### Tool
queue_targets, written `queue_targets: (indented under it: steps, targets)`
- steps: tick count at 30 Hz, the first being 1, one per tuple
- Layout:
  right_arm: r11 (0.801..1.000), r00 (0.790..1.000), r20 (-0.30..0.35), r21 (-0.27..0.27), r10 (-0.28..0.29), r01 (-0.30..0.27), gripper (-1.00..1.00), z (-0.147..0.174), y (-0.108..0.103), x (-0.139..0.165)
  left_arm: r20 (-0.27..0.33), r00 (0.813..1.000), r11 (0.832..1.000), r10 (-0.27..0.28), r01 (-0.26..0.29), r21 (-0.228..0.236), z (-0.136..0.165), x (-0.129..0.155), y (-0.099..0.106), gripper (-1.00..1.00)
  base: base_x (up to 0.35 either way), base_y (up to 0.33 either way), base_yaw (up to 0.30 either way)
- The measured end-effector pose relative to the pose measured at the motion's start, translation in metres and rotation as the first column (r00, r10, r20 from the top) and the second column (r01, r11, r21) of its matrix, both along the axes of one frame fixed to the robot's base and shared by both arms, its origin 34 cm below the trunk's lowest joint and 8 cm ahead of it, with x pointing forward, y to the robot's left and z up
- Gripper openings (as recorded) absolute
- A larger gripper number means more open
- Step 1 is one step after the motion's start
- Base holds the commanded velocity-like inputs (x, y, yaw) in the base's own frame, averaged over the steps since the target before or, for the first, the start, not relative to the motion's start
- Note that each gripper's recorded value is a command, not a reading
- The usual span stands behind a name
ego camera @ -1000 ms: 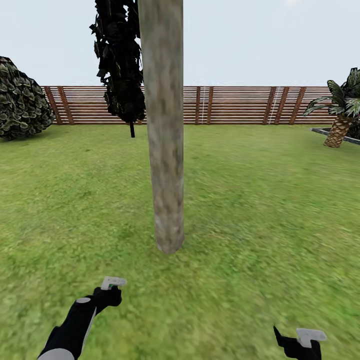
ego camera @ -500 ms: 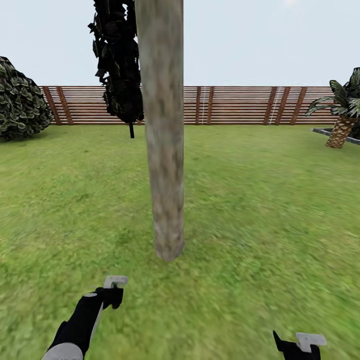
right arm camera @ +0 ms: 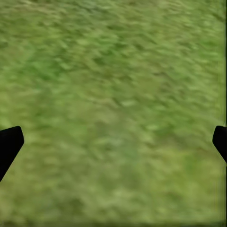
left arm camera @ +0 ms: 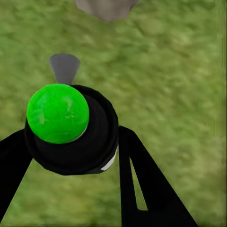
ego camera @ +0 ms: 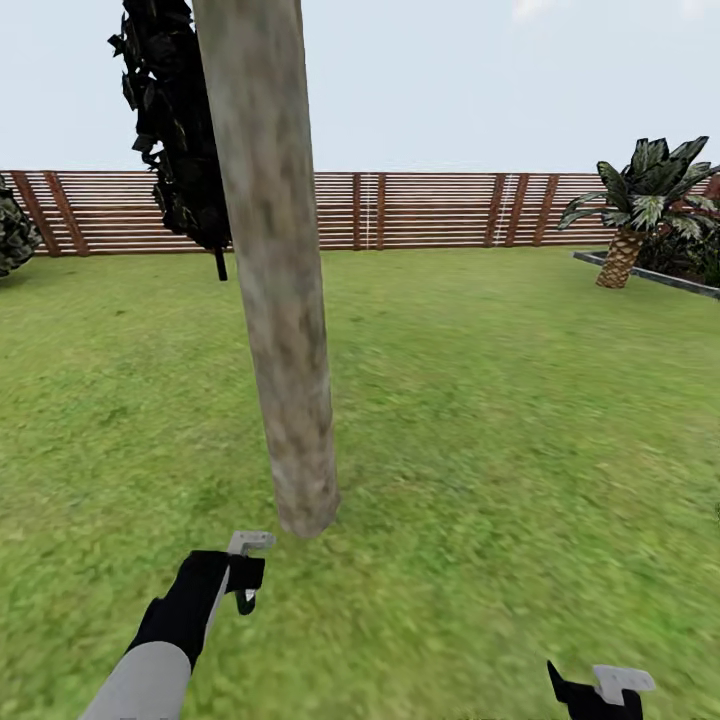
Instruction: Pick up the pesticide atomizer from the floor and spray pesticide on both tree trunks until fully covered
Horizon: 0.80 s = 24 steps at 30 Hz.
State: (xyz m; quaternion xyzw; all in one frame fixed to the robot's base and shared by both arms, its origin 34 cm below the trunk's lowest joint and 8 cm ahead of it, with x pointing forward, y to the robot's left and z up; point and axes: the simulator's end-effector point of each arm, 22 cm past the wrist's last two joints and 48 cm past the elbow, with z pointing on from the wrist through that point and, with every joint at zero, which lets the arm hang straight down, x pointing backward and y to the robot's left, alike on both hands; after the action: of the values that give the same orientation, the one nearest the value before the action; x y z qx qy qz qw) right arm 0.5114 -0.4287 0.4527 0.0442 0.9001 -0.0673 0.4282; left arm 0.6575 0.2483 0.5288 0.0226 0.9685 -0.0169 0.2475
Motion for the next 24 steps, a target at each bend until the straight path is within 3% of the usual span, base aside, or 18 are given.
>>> queue_targets:
  steps: [1,5,14,16,24]
  targets:
    - [1.0,1.0,-0.001,0.004,0.005,-0.005,1.0,-0.001,0.003,0.0,-0.113,0.994,1.0,-0.012,0.01,-0.015,-0.012,-0.019,-0.014,-1.0,0.0,0.0,0.0]
    - [1.0,1.0,-0.001,0.004,0.005,-0.005,1.0,-0.001,0.003,0.0,-0.17,0.985,0.999,-0.029,0.026,-0.019,-0.029,-0.037,-0.02,-1.0,0.0,0.0,-0.002]
    - [1.0,1.0,-0.001,0.005,0.006,-0.006,1.0,-0.001,0.004,0.0,-0.178,0.984,0.999,-0.032,0.03,-0.016,-0.031,-0.039,-0.019,-1.0,0.0,0.0,-0.223]
    - [1.0,1.0,-0.003,0.005,0.008,-0.008,1.0,-0.001,0.004,-0.001,-0.148,0.989,1.0,-0.028,0.028,-0.005,-0.024,-0.03,-0.013,-1.0,0.001,0.002,0.0]
    - [1.0,1.0,-0.003,0.004,0.009,-0.009,1.0,-0.001,0.004,0.0,-0.148,0.989,1.0,-0.028,0.028,-0.004,-0.025,-0.031,-0.013,-1.0,0.0,0.055,0.0]
